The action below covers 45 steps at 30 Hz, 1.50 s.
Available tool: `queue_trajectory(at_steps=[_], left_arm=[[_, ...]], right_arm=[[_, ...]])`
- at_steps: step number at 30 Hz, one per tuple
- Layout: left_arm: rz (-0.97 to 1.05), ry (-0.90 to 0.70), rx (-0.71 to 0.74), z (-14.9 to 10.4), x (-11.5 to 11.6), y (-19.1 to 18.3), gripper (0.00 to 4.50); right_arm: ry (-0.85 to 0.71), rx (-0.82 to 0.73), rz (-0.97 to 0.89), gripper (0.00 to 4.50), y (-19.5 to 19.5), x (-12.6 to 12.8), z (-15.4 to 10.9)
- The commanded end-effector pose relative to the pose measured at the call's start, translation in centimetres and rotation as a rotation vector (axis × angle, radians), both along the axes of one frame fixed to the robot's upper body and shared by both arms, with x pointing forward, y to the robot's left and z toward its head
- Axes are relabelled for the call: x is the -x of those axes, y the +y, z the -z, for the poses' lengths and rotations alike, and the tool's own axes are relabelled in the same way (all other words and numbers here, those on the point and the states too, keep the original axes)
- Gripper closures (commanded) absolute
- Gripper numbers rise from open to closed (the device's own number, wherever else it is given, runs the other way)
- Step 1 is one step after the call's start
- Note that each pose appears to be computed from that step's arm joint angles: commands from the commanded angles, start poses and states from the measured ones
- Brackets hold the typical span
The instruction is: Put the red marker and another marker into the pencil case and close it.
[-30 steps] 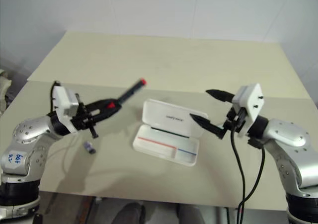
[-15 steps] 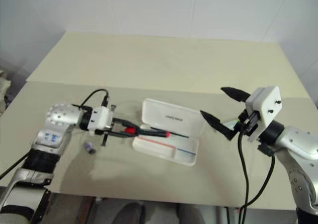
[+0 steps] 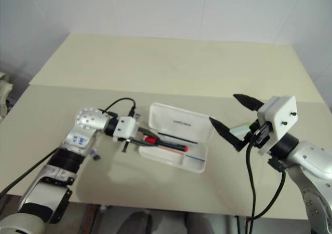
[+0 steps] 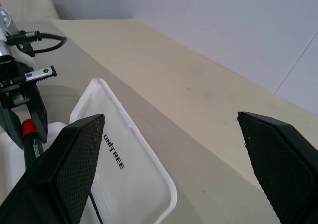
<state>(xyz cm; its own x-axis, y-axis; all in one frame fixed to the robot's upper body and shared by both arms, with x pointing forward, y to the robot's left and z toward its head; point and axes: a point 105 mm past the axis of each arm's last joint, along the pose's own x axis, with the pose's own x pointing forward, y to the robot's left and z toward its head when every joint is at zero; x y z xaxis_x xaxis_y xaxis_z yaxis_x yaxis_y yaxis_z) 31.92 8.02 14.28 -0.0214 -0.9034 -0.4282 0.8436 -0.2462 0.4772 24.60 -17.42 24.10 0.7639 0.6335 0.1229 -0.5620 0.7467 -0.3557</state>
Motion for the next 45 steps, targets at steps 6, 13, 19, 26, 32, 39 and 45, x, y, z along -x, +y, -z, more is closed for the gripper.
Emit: queue_trajectory(at_steps=[6,13,19,26,32,39,45], left_arm=[[-0.03,-0.042,-0.008,-0.2,-0.9,-1.4,3.94],[-0.042,-0.035,-0.002,0.2,-1.1,-1.7,2.55],[-0.049,-0.037,0.018,0.1,-1.2,-1.8,1.23],[-0.048,-0.016,0.11,-2.1,-0.3,-1.2,1.23],[-0.071,0.023,0.184,-4.4,0.5,0.1,1.23],[-0.15,0.066,0.297,-8.2,0.7,2.4,0.03],[-0.201,0.043,0.344,-9.6,0.1,2.7,0.03]], right_arm=[[-0.061,-0.022,0.018,0.0,0.4,0.9,-1.1],[-0.068,-0.025,0.024,0.0,0.3,0.9,-1.3],[-0.068,-0.029,0.015,0.0,0.6,0.8,-1.2],[-0.048,-0.096,0.0,0.0,0.4,0.0,-1.4],[-0.022,-0.069,0.024,0.0,-1.0,-0.7,-1.8],[0.125,0.412,0.024,0.0,-7.3,-2.4,-1.2],[0.197,0.519,-0.046,0.0,-9.7,-5.9,0.0]])
